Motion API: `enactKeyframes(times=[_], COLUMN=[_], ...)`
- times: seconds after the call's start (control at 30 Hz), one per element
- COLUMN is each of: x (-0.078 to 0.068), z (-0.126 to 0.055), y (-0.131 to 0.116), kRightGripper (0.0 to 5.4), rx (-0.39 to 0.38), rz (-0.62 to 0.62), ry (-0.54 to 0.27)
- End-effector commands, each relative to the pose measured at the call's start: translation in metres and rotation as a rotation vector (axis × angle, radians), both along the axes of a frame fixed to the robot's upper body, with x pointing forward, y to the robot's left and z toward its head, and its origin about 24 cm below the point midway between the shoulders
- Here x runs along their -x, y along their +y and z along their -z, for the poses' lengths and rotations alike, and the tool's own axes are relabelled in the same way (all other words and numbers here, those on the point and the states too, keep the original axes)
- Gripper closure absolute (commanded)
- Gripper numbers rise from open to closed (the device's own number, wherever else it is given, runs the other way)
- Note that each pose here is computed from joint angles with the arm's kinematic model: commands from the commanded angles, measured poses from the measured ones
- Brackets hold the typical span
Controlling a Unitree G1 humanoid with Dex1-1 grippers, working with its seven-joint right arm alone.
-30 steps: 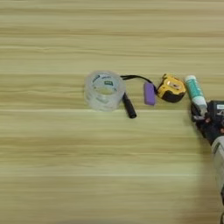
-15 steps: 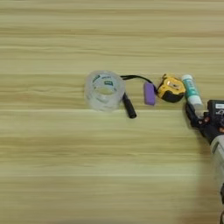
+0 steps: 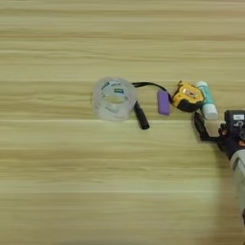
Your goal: Move the objects on the table
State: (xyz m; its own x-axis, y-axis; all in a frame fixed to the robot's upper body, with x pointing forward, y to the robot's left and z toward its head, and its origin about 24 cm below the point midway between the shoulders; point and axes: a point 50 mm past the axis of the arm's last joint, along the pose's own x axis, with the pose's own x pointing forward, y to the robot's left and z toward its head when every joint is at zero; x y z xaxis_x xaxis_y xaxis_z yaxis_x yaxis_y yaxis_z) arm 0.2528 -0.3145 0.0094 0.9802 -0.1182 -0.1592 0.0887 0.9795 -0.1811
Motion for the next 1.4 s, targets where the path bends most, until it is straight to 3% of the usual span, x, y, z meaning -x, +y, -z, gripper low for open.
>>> enactKeyframes(times=[0.03, 0.83, 1.4], x=[-0.014, -0.014, -0.027], z=[-0.033, -0.044, -0.047], y=[-0.004, 0.017, 0.028], kRightGripper=[0.05, 0.05, 0.05], rx=[0.065, 0.053, 0.045], rz=[-0.018, -0.107, -0.149], ry=[-0.107, -0.173, -0.198])
